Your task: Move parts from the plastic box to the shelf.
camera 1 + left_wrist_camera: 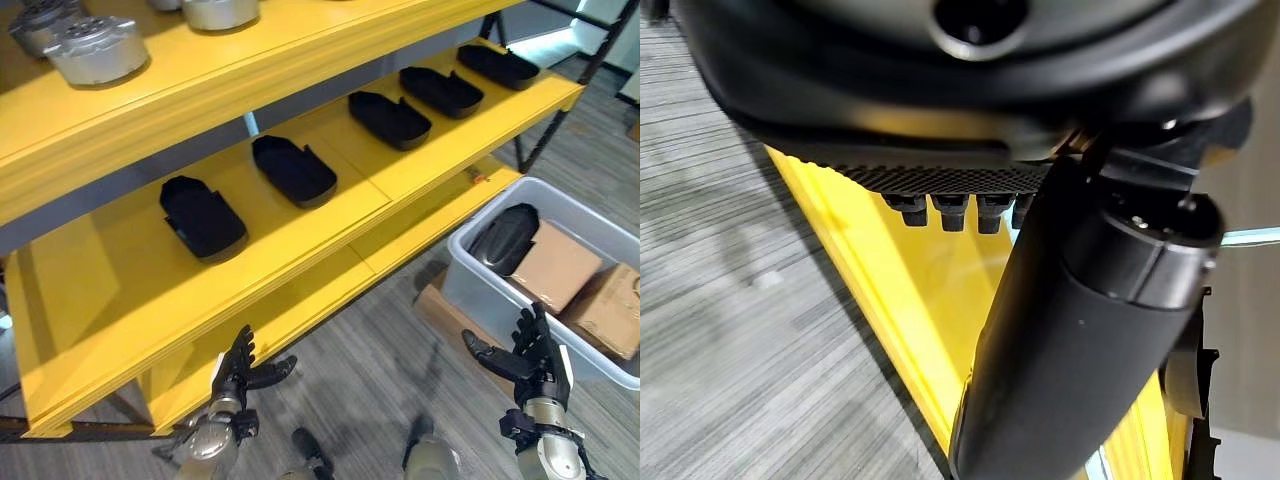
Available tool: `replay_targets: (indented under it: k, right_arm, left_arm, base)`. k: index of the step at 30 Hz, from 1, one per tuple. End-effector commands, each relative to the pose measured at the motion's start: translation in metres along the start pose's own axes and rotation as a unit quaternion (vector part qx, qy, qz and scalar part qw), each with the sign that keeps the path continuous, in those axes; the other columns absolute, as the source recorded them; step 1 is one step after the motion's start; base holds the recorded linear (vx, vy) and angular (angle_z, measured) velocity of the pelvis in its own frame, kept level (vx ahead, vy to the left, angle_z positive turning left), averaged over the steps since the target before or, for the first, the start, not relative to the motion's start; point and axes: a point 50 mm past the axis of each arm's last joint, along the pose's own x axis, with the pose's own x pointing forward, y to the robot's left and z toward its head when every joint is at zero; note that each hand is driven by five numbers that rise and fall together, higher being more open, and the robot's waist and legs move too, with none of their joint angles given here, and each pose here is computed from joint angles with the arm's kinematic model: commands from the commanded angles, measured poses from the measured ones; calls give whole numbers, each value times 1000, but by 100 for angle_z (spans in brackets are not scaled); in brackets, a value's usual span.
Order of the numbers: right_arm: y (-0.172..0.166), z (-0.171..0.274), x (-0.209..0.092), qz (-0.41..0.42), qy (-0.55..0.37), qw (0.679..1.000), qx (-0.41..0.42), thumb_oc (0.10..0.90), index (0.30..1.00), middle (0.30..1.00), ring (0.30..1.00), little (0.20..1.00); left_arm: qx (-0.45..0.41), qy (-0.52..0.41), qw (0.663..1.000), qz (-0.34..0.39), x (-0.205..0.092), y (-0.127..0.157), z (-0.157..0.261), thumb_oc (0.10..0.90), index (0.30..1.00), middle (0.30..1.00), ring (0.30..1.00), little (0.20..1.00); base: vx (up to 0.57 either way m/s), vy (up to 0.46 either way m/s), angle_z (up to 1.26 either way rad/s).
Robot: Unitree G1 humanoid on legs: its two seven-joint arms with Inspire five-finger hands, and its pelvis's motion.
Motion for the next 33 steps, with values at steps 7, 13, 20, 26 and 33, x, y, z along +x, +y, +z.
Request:
replay_targets:
  k: [7,13,20,26,33]
  right_arm:
    - [-5,50,10,-8,-137,990,36,900,1000,1000,1000,1000]
    - [-21,57,7,-36,-157,987,21,900,1000,1000,1000,1000]
    - [-20,62,8,-34,-170,985,11,900,1000,1000,1000,1000]
    - [-18,56,16,-8,-148,989,-10,900,1000,1000,1000,1000]
    - [-17,55,21,-1,-143,990,-12,900,1000,1000,1000,1000]
  left_arm:
    - [-67,-67,995,35,-10,19,19,900,1000,1000,1000,1000]
    - [-76,-74,994,-4,-6,-1,23,900,1000,1000,1000,1000]
    - [-82,-123,989,-24,5,-16,50,900,1000,1000,1000,1000]
    - [-110,-120,987,5,-3,-2,43,900,1000,1000,1000,1000]
    - [-120,-92,988,28,-6,3,27,900,1000,1000,1000,1000]
  base:
    - [39,-265,-70]
    - [77,-271,-29]
    - [89,-320,-22]
    - [61,-134,-66]
    - [167,66,-62]
